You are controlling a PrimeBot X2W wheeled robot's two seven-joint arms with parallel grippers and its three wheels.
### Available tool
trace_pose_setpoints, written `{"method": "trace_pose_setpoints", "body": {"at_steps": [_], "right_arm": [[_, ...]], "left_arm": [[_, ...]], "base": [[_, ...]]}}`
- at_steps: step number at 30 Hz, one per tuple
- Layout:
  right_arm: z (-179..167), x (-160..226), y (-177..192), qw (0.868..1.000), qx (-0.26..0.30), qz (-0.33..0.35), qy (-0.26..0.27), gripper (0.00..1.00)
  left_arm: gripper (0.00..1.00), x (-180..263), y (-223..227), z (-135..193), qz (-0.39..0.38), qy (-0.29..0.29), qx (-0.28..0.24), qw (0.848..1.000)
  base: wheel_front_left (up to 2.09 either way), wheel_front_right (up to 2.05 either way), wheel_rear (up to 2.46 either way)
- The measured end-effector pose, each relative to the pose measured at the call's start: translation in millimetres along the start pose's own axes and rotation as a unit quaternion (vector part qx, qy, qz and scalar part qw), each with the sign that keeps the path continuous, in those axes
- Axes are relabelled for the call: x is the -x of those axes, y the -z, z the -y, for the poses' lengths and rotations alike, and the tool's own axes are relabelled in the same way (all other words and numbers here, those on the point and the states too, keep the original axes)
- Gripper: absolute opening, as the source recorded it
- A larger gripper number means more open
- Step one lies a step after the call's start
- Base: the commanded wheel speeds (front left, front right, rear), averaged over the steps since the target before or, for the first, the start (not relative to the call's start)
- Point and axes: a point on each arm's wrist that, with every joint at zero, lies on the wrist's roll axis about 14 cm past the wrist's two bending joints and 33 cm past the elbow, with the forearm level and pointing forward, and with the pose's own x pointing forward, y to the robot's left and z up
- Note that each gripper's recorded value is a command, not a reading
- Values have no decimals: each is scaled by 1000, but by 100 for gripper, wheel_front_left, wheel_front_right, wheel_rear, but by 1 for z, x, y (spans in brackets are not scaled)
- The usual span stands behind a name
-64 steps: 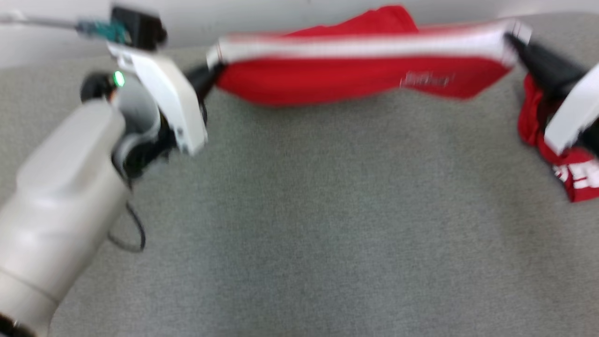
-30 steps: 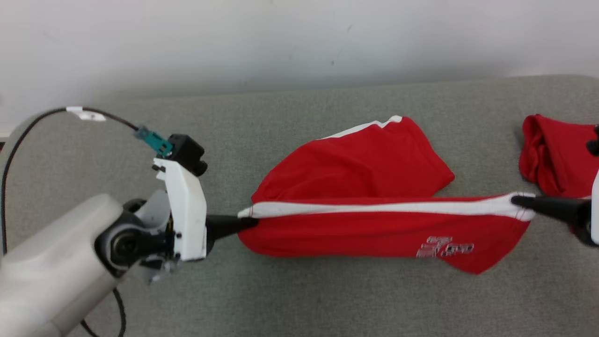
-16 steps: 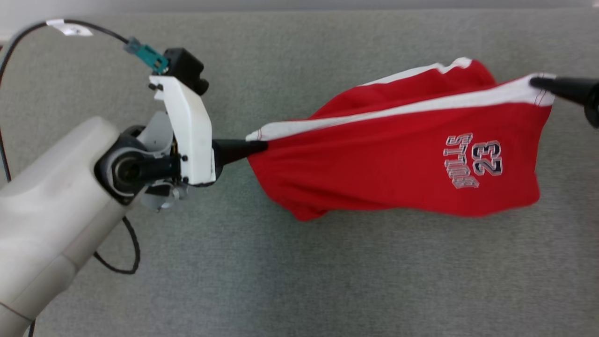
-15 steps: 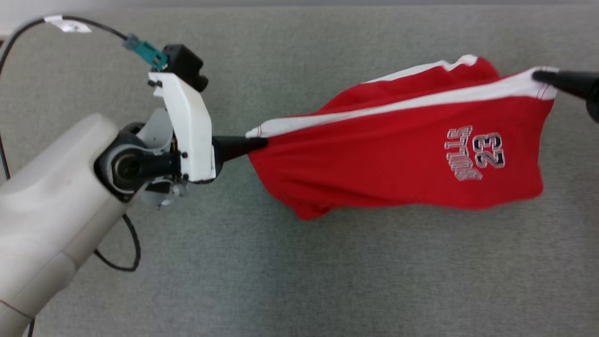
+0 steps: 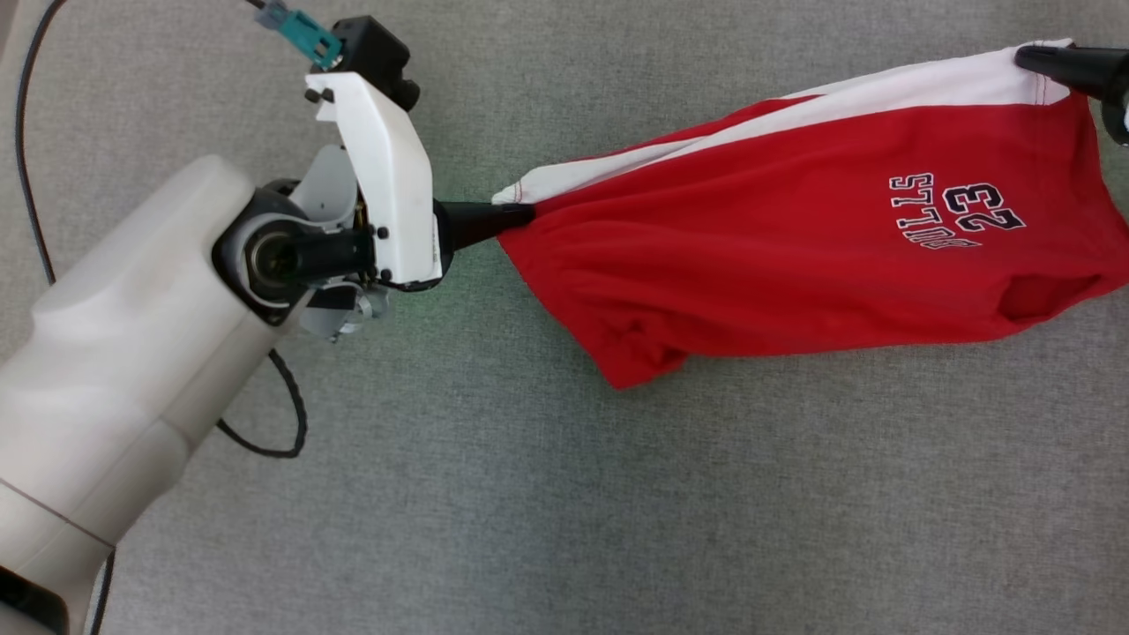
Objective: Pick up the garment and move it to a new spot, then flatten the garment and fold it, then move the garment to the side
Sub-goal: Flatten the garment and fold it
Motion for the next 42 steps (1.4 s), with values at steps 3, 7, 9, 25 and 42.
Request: {"method": "trace_pose_setpoints", "body": {"at_steps": [3, 7, 9, 25, 42], "right_arm": [[-2, 2, -4, 1000, 0, 12, 4, 100], [-5, 13, -10, 999, -1, 38, 9, 100], [-9, 22, -13, 998, 2, 58, 12, 100], [-5, 105, -23, 930, 39, 359, 71, 100], [12, 23, 49, 974, -11, 198, 109, 100]], "left_arm": [[100, 1, -1, 2, 0, -1, -1, 1000], [100, 11, -7, 6, 12, -3, -7, 1000], [100, 20, -12, 9, 27, -8, -18, 999], [100, 131, -68, 9, 429, -151, -145, 879], [100, 169, 40, -15, 510, -245, -32, 824]], "base": [[0, 0, 0], [0, 0, 0], [0, 0, 0], [0, 0, 0], [0, 0, 0]]}}
